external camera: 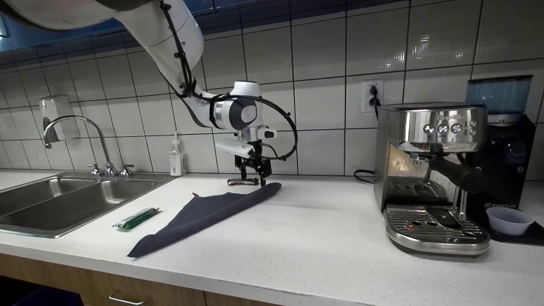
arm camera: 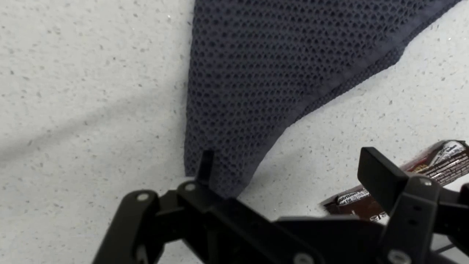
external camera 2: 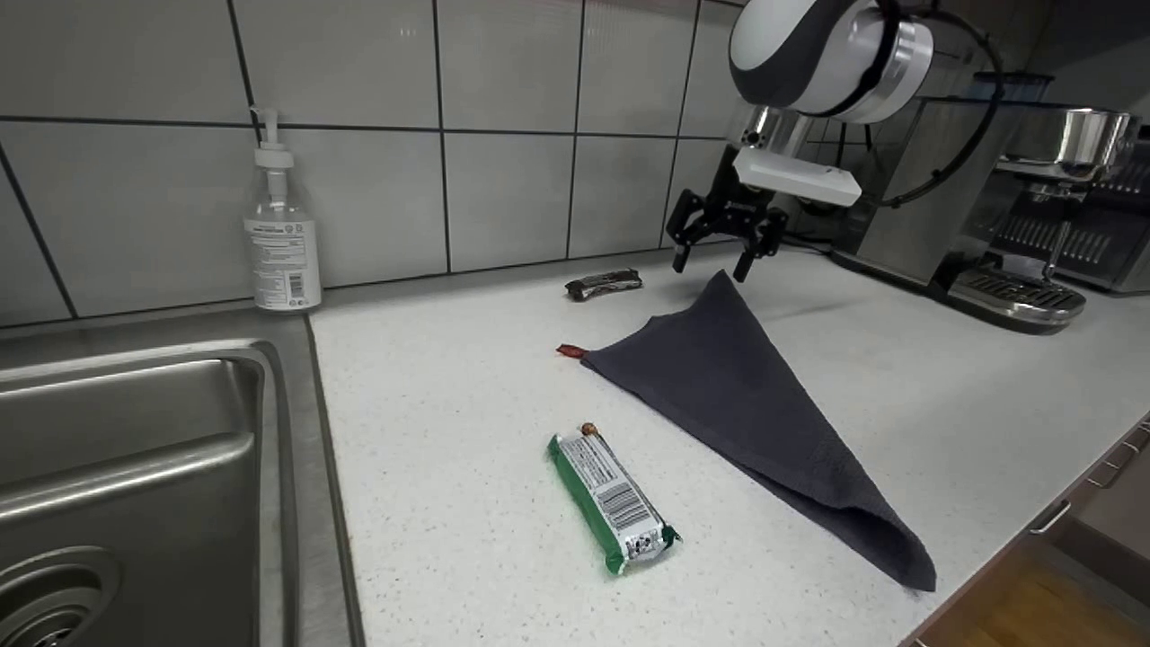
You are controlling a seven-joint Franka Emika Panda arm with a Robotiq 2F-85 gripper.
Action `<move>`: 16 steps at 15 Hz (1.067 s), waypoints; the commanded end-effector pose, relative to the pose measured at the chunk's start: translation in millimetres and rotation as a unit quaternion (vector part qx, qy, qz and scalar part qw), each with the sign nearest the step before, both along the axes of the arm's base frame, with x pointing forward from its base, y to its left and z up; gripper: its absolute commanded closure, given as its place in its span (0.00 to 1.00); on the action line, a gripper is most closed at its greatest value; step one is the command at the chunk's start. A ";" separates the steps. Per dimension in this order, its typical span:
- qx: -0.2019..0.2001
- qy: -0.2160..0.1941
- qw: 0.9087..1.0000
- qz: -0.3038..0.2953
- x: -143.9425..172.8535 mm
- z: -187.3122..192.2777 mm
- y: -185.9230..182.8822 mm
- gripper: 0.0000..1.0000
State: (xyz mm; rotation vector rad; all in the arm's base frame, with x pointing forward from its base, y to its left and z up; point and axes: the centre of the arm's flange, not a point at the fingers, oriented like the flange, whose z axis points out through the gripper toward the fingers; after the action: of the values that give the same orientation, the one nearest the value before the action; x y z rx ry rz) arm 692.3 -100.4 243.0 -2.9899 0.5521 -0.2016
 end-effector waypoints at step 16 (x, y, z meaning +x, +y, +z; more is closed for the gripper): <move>-0.032 -0.010 0.999 -0.024 45.6 -20.6 -46.4 0.00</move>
State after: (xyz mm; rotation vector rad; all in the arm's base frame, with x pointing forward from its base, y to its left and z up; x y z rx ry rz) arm 722.3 -137.9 220.4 -3.0245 0.6022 -0.2599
